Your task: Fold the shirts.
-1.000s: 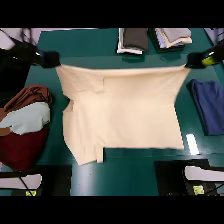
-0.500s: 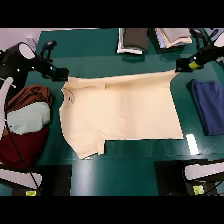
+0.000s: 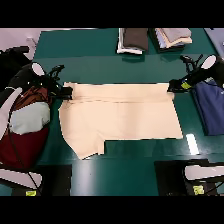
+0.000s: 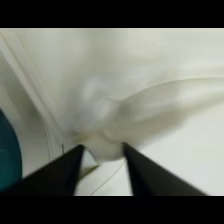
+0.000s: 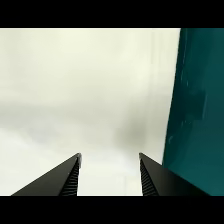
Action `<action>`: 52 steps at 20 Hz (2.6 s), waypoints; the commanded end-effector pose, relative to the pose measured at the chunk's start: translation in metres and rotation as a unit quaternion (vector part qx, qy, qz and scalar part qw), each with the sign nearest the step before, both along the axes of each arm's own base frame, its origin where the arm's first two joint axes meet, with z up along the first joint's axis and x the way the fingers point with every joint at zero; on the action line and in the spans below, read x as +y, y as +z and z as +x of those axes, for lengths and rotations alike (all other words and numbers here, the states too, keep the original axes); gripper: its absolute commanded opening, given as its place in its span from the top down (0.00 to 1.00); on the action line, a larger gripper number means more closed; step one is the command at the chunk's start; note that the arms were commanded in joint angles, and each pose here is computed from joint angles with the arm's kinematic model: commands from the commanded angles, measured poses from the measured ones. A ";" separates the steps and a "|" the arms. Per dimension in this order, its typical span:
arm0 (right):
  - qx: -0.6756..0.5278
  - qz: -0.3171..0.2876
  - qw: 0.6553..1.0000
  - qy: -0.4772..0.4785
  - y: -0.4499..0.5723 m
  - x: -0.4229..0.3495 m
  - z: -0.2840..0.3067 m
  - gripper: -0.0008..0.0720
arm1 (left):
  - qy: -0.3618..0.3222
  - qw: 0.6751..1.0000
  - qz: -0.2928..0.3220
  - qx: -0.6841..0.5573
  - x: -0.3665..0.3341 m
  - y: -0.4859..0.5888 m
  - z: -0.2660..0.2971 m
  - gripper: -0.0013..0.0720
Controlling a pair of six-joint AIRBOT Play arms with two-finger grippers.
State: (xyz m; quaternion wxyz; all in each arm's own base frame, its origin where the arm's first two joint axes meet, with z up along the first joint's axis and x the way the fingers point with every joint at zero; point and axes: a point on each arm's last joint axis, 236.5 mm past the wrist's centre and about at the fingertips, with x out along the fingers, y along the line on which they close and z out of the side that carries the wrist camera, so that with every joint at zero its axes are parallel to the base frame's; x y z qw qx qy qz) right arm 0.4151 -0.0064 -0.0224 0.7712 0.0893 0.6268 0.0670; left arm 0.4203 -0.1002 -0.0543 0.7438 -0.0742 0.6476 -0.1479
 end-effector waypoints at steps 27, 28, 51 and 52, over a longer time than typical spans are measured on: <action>-0.156 0.016 0.987 0.019 0.155 0.029 -0.038 0.40 | 0.179 0.963 -0.196 0.035 -0.051 -0.016 -0.229 0.55; -0.155 0.020 0.987 0.020 0.155 0.031 -0.039 0.40 | 0.175 0.964 -0.198 0.030 -0.052 -0.015 -0.227 0.70; 0.141 0.104 0.973 -0.147 -0.071 -0.002 -0.225 0.58 | 0.052 0.990 -0.129 -0.020 -0.036 0.029 -0.214 0.95; 0.136 0.098 0.977 -0.133 -0.069 -0.001 -0.218 0.74 | 0.048 0.991 -0.120 -0.018 -0.033 0.026 -0.216 0.95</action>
